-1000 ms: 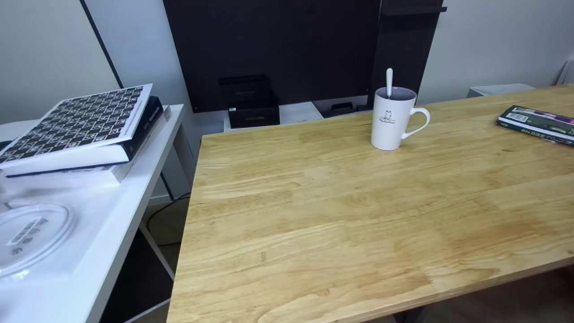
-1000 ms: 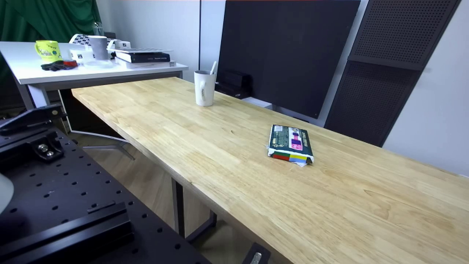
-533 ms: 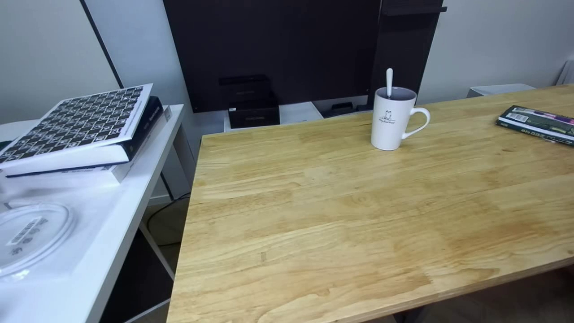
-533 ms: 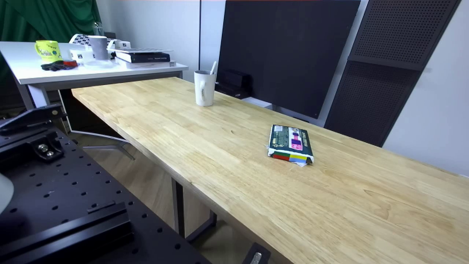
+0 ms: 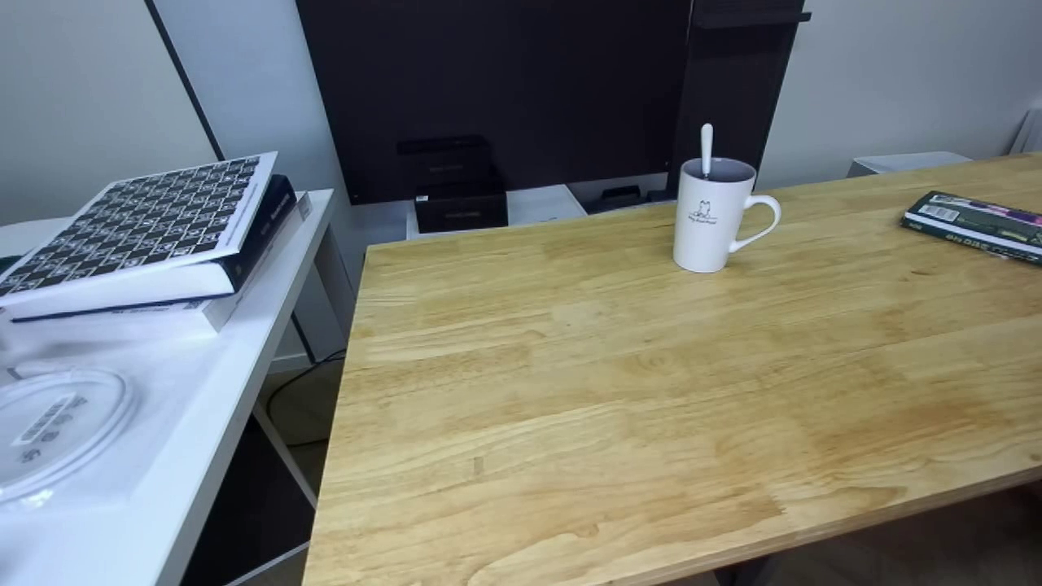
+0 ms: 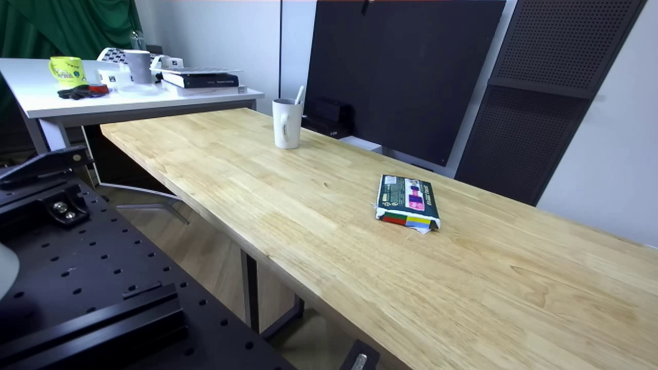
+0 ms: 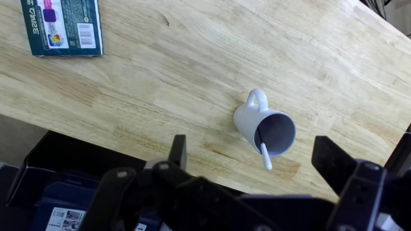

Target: Take the spoon out of the mug and put it on the table

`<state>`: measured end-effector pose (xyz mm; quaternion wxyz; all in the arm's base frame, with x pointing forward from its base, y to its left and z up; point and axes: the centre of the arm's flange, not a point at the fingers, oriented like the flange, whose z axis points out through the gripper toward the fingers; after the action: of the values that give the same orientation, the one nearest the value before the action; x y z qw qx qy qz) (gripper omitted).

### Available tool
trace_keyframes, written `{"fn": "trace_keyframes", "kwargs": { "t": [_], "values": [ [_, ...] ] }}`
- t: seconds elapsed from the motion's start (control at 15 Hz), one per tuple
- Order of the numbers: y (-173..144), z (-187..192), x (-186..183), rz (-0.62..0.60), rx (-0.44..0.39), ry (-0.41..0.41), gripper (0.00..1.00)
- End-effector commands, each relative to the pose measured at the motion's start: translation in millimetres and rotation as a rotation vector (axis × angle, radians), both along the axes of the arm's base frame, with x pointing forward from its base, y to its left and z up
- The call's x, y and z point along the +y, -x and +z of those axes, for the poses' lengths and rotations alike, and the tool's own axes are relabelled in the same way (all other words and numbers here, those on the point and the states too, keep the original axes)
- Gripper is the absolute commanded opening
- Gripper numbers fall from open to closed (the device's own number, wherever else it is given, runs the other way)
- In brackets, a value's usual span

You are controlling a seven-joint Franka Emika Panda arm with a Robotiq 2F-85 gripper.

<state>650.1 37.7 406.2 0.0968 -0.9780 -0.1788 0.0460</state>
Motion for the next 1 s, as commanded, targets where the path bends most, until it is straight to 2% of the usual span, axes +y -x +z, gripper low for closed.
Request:
{"fn": "trace_keyframes", "kwargs": {
  "t": [0.0,0.33,0.93],
  "values": [
    [-50,-11,-11,-0.004,0.0,0.003,1.0],
    [-91,-39,-6,0.029,0.014,-0.018,1.0],
    [-130,-93,53,0.145,0.118,-0.05,1.0]
  ]
}}
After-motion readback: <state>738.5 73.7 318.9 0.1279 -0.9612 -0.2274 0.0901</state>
